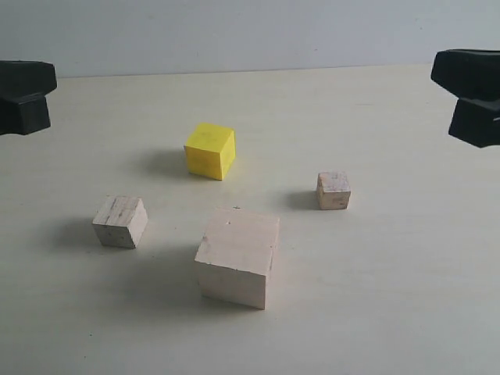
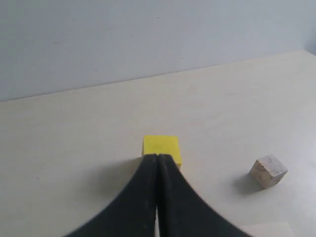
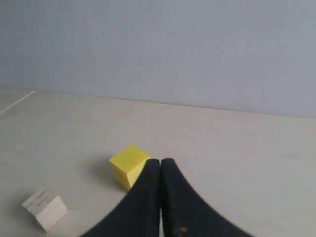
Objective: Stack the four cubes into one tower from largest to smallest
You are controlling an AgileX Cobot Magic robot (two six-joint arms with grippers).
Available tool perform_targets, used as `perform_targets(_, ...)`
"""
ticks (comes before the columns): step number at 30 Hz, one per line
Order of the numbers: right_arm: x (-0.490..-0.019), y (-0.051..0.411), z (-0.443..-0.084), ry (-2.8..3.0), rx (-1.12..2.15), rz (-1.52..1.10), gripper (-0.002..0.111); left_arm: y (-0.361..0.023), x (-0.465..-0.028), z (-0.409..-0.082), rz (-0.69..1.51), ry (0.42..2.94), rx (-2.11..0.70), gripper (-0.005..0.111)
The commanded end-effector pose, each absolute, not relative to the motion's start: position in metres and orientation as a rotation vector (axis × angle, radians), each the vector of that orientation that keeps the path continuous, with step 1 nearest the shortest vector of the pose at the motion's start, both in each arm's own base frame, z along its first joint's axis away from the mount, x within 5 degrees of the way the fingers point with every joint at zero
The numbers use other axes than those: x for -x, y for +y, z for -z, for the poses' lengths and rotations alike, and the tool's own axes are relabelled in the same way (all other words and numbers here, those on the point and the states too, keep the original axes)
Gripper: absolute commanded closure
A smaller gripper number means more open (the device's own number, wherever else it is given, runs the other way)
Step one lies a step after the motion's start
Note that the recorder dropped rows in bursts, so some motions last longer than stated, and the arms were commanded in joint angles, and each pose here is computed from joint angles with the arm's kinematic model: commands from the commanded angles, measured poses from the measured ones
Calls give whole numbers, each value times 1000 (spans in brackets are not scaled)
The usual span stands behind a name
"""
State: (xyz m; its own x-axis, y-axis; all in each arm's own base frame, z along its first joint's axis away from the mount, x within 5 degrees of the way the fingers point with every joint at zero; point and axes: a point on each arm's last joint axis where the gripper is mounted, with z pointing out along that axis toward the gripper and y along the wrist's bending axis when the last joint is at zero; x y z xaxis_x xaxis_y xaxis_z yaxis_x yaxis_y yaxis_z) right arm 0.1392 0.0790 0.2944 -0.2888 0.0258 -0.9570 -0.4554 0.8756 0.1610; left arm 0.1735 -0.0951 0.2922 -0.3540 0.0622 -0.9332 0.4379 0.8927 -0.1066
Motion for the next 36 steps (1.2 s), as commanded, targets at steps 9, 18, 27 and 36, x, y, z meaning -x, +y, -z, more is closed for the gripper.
perform_targets(9, -140, 79, -300, 1772, 318, -486, 108, -109, -168, -286, 547, 2013, -274, 107)
perform_targets(18, -133, 80, -280, 1989, 413, -458, 108, -150, -162, -255, 523, 2097, -610, 80)
perform_targets(27, -132, 82, -261, 2163, 528, -406, 80, -177, -172, -213, 452, 2287, -721, 42)
perform_targets(36, -137, 85, -254, 2213, 525, -402, 38, -193, -165, -180, 380, 2415, -855, 42)
